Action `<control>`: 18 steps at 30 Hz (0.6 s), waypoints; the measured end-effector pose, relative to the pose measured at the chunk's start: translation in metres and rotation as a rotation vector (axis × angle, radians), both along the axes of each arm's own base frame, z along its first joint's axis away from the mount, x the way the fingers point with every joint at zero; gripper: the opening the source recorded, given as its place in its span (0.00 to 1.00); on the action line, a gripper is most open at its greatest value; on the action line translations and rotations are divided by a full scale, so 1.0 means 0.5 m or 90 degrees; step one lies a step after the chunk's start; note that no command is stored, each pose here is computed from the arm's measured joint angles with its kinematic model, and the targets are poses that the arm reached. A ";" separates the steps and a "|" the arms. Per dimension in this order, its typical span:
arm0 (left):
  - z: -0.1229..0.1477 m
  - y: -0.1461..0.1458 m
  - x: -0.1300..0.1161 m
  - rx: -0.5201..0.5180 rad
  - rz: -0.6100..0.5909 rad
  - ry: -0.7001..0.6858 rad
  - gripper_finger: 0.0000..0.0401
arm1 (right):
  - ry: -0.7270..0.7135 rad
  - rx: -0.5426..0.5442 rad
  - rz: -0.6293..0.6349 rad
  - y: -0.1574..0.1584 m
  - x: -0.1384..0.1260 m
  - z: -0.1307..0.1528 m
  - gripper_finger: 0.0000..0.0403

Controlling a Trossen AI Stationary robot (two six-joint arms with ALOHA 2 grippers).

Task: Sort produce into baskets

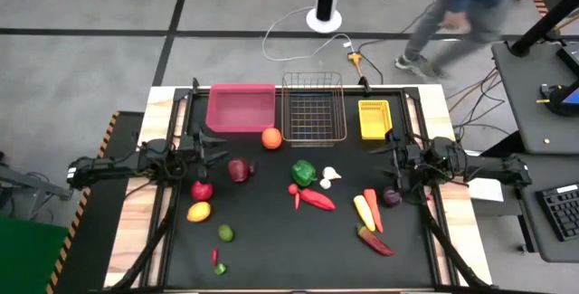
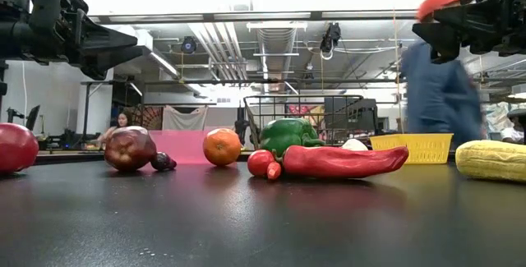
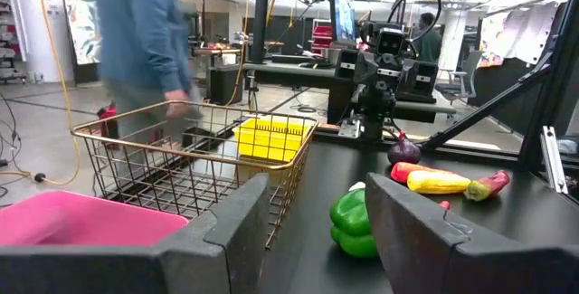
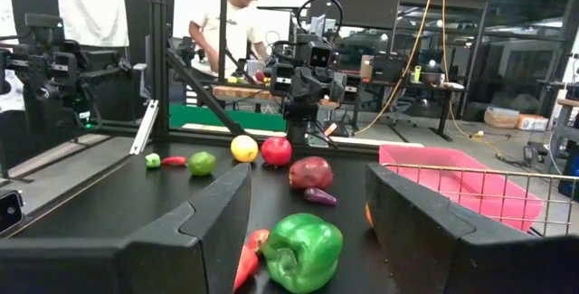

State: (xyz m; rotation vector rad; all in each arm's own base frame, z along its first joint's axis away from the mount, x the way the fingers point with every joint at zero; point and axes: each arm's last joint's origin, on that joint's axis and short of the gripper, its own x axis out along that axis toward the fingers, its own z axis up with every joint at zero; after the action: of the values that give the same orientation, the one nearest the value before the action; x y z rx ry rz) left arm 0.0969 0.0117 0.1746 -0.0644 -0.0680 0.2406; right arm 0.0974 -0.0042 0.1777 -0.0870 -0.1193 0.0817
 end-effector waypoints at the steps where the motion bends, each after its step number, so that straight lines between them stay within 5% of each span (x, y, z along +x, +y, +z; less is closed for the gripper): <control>1: 0.000 0.000 0.000 0.000 0.000 0.000 0.42 | 0.000 0.000 0.000 0.000 0.000 0.000 0.52; 18: 0.000 0.000 0.000 0.000 0.000 0.000 0.42 | 0.000 0.000 0.000 0.000 0.000 0.000 0.52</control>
State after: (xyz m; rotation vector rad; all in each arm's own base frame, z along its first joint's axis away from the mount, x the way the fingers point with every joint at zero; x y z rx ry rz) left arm 0.0969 0.0117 0.1747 -0.0647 -0.0686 0.2407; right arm 0.0974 -0.0042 0.1778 -0.0871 -0.1197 0.0819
